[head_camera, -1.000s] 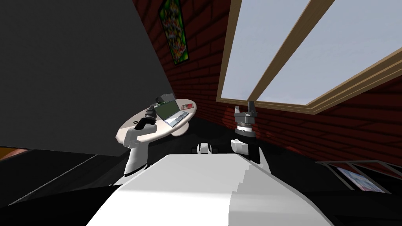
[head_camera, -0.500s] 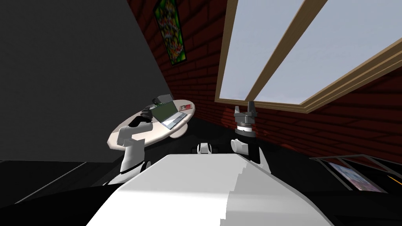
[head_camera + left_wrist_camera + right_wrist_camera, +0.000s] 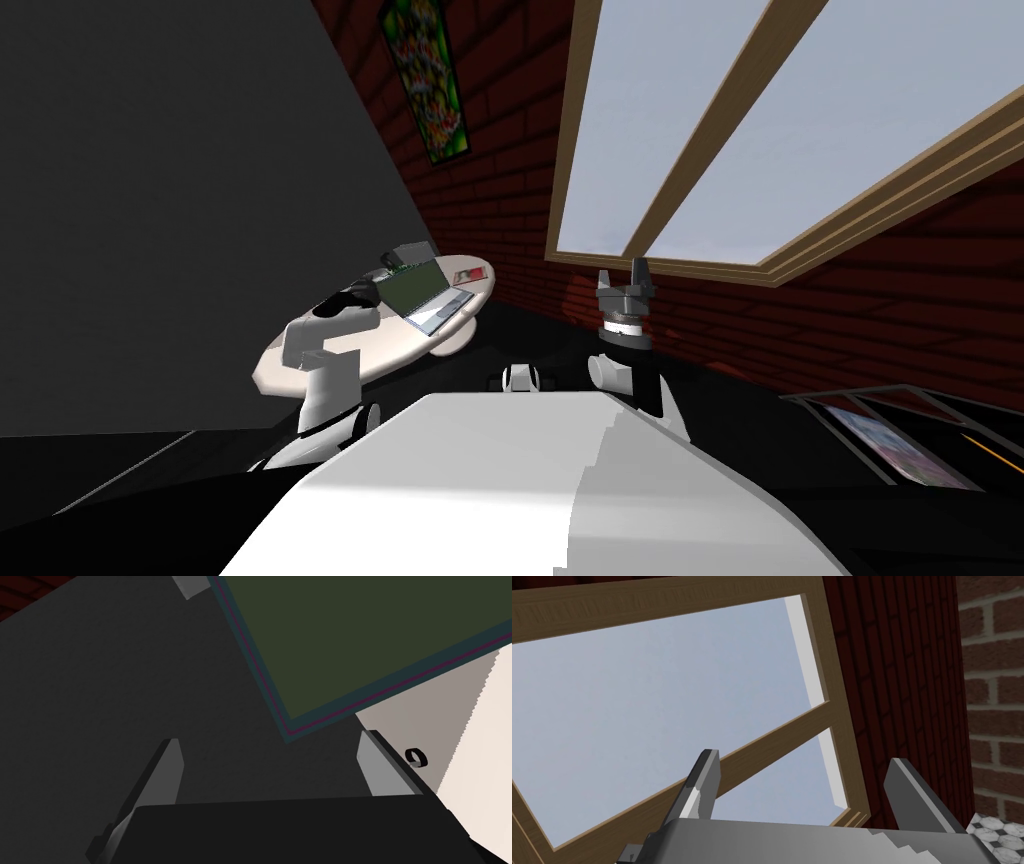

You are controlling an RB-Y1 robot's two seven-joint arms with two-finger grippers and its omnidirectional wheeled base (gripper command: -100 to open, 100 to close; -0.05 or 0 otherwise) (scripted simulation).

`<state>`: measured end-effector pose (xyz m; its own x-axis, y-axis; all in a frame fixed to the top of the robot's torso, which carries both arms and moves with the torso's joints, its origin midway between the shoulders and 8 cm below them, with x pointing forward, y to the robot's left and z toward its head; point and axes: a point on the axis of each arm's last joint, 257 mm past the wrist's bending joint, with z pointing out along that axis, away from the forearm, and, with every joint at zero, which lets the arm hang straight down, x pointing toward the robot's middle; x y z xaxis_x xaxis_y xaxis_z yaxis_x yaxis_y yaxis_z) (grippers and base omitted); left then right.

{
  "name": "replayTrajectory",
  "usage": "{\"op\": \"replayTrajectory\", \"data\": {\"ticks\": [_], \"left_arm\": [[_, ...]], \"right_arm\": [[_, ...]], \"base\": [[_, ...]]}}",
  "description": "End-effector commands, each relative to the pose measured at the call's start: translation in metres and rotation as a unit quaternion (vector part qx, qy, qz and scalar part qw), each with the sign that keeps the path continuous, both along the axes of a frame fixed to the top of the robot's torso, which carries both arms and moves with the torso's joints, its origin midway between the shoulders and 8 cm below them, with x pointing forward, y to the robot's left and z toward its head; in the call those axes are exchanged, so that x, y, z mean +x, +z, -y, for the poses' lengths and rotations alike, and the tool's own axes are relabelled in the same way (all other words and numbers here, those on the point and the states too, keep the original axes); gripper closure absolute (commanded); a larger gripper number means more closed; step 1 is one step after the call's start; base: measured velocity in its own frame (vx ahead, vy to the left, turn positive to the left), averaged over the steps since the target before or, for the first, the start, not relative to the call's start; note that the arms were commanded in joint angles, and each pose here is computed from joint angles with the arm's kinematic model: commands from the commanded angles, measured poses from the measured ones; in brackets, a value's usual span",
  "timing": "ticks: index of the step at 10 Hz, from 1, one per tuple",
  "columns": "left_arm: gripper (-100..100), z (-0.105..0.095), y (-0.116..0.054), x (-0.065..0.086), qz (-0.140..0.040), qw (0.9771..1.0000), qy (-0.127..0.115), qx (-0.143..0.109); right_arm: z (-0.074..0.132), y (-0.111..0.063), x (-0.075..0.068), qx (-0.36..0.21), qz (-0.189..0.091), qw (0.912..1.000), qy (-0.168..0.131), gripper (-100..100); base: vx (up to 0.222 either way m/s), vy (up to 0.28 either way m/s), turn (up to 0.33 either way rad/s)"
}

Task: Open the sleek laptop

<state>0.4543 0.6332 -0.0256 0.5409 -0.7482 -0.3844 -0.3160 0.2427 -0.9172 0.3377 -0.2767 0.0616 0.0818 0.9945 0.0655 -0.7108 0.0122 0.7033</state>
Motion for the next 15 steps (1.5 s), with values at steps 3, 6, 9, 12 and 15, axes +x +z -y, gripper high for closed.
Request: {"op": "replayTrajectory", "data": {"ticks": [3, 6, 9, 12, 15], "left_arm": [[-100, -0.028, -0.016, -0.016, -0.038, 0.9979, 0.038, -0.037], [-100, -0.048, -0.023, -0.03, -0.061, 0.994, 0.064, -0.065], [-100, -0.056, -0.031, -0.039, -0.079, 0.9902, 0.078, -0.085], [-100, -0.069, -0.038, -0.054, -0.1, 0.9838, 0.099, -0.111], [-100, -0.079, -0.042, -0.067, -0.117, 0.9771, 0.115, -0.135]], "right_arm": [[0.0, 0.0, 0.0, 0.0, 0.0, 1.0, 0.0, 0], [0.0, 0.0, 0.0, 0.0, 0.0, 1.0, 0.0, 0], [0.0, 0.0, 0.0, 0.0, 0.0, 1.0, 0.0, 0], [0.0, 0.0, 0.0, 0.0, 0.0, 1.0, 0.0, 0], [0.0, 0.0, 0.0, 0.0, 0.0, 1.0, 0.0, 0]], "base": [[0.032, 0.025, -0.052], [0.028, 0.03, -0.052], [0.027, 0.03, -0.04], [0.026, 0.032, -0.045], [0.023, 0.03, -0.051]]}}
